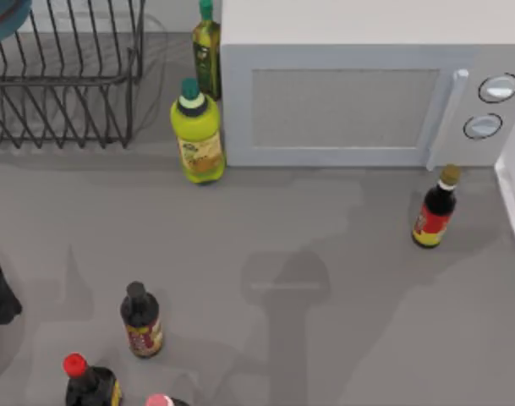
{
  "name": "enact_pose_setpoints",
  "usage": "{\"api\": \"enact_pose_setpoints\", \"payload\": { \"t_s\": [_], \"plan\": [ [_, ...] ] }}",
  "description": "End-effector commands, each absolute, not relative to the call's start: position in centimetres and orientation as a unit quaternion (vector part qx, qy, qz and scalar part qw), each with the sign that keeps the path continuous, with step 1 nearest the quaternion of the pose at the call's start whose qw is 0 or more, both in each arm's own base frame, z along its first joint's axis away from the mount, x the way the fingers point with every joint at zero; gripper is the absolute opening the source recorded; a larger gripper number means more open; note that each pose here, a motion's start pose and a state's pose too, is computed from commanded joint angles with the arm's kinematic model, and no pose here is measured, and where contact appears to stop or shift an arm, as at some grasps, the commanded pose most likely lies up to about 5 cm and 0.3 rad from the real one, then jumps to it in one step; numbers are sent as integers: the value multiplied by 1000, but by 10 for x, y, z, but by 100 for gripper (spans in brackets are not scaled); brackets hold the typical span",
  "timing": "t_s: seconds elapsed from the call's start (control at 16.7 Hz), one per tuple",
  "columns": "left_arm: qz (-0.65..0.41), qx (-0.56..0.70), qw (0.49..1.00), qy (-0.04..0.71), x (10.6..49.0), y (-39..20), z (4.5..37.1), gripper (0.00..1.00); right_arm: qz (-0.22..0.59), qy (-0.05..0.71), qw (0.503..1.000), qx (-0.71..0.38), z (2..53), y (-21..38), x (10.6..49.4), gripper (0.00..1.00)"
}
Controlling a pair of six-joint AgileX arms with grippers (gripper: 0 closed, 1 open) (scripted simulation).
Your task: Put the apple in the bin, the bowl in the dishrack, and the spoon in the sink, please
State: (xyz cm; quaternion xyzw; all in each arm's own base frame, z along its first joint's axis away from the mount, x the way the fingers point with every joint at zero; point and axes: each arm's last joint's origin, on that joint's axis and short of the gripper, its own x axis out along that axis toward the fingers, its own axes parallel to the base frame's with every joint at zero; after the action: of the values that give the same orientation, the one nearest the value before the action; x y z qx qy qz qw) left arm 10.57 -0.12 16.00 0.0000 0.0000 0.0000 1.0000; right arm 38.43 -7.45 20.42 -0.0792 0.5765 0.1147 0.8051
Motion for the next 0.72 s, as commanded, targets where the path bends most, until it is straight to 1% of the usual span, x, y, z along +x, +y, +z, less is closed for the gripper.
{"api": "enact_pose_setpoints", "payload": {
  "t_s": [0.18, 0.3, 0.6, 0.72],
  "plan": [
    [0, 0, 1000, 0, 106, -1, 160, 100, 116, 533, 834, -79, 195, -85, 425, 0],
    [0, 0, 1000, 0, 106, -1, 160, 100, 121, 516, 844, -78, 189, -87, 440, 0],
    [0, 0, 1000, 0, 106, -1, 160, 100, 124, 512, 846, -79, 189, -85, 444, 0],
    [0, 0, 1000, 0, 106, -1, 160, 100, 124, 515, 845, -78, 180, -85, 446, 0]
  ]
}}
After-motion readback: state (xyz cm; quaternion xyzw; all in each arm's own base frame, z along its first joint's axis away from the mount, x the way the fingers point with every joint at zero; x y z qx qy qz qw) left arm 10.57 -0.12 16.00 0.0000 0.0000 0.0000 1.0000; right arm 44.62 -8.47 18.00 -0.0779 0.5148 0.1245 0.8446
